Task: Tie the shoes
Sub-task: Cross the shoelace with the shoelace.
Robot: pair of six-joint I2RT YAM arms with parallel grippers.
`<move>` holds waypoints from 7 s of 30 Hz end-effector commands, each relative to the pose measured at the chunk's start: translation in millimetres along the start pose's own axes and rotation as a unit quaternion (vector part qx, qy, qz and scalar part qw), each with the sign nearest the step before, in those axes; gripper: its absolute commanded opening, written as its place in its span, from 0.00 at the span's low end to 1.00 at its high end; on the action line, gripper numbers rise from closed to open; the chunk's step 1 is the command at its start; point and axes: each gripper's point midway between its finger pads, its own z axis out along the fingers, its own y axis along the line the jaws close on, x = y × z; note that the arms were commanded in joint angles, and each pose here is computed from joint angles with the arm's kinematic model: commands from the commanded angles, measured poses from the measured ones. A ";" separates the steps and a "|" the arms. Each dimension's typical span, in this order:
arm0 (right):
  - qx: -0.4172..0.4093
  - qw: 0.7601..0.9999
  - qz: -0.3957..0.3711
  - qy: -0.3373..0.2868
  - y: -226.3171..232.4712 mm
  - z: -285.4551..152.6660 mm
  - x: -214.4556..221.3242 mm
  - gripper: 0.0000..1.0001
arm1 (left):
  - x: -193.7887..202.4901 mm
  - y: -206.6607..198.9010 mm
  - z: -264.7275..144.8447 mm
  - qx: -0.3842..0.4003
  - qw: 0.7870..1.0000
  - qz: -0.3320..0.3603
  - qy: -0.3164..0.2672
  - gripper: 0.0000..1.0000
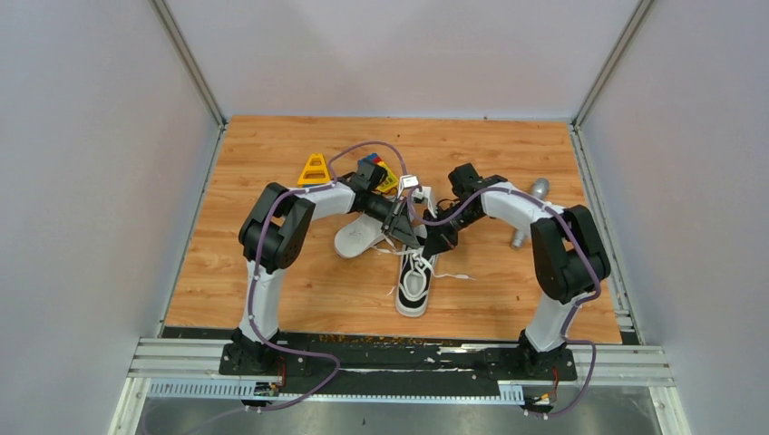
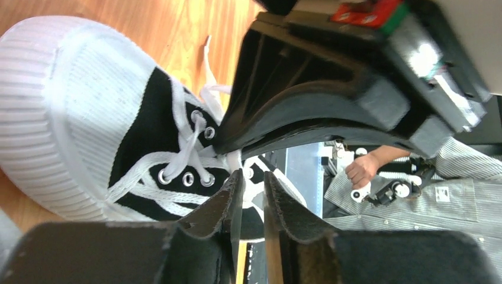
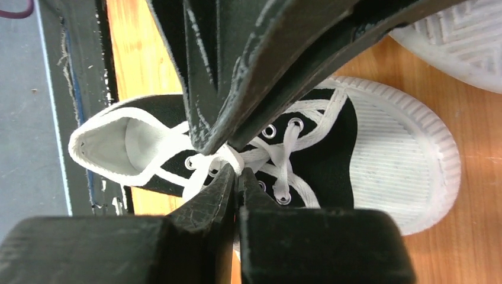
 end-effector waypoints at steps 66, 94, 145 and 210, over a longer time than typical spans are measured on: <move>0.108 0.994 0.014 -0.017 -7.9 -18.9 -31.9 0.00 | -8.9 9.9 11.7 -0.127 0.969 0.165 -0.135 0.29; 0.087 0.994 0.059 -0.015 9.5 -18.7 -30.8 0.07 | -19.2 26.4 1.7 -0.202 0.954 0.164 -0.149 0.00; 0.066 0.998 0.008 -0.013 19.4 -36.8 30.7 0.63 | 1.5 -18.6 5.0 -0.147 0.958 0.234 -0.082 0.00; 0.135 0.989 -0.033 -0.052 54.4 -44.1 -16.6 0.00 | 9.6 -14.5 15.9 -0.152 0.970 0.181 -0.048 0.00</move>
